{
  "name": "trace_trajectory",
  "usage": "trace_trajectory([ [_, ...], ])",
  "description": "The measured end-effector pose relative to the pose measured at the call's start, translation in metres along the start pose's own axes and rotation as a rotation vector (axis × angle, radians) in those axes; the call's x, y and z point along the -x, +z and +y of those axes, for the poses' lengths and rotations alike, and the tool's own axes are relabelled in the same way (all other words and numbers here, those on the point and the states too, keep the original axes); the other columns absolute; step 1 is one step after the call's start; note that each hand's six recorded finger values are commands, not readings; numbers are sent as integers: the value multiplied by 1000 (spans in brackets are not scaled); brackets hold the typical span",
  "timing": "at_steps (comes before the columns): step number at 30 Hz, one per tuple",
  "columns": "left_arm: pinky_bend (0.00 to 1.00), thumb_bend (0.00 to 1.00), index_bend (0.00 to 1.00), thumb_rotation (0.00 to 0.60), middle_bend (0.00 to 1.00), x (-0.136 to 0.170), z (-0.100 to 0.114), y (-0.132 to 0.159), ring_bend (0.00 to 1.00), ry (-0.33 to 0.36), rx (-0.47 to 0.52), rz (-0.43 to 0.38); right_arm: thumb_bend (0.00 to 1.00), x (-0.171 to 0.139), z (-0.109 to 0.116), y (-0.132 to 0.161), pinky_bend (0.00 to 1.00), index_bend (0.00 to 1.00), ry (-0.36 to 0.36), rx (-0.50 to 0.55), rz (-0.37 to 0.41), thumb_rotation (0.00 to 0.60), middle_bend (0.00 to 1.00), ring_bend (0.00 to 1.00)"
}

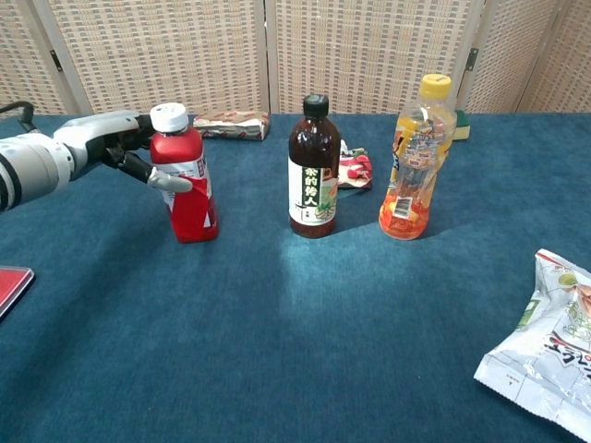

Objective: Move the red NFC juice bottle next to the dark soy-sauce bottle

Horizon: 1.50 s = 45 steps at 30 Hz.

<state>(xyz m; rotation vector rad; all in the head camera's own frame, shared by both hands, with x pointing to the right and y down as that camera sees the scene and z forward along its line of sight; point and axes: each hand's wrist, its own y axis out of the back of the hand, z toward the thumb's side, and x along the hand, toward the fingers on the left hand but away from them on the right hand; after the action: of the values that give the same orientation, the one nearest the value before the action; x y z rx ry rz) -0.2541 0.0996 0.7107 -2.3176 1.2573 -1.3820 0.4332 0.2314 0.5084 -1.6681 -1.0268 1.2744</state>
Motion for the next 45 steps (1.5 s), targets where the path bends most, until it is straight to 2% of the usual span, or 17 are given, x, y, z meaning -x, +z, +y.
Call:
trace_trajectory([
  [7,328,97,0,600,0,7,4,1,109,-4,1,3,51,-1,0,1,317,263,0,-1,1,600,226,216],
  [21,328,98,0,600,0,2,3,-3,109,0,-21,33,51,-3,5,-1,317,263,-14,8,1,600,227,216],
  [29,328,98,111,600,5,-5,-1,1,119,10,-39,36,51,-3,5,-2,317,263,-16,9,-3,600,228,216],
  [31,328,98,144,600,33,-6,-2,1,134,10,-41,39,50,-2,6,-3,317,263,-17,9,-4,600,228,216],
  [39,328,98,432,600,340,-9,-3,7,270,46,-51,30,51,-3,7,-3,317,263,-20,11,-4,600,228,216],
  [45,328,98,474,600,381,-10,-5,20,294,58,-39,-1,51,-3,7,-3,317,263,-21,12,-4,600,228,216],
])
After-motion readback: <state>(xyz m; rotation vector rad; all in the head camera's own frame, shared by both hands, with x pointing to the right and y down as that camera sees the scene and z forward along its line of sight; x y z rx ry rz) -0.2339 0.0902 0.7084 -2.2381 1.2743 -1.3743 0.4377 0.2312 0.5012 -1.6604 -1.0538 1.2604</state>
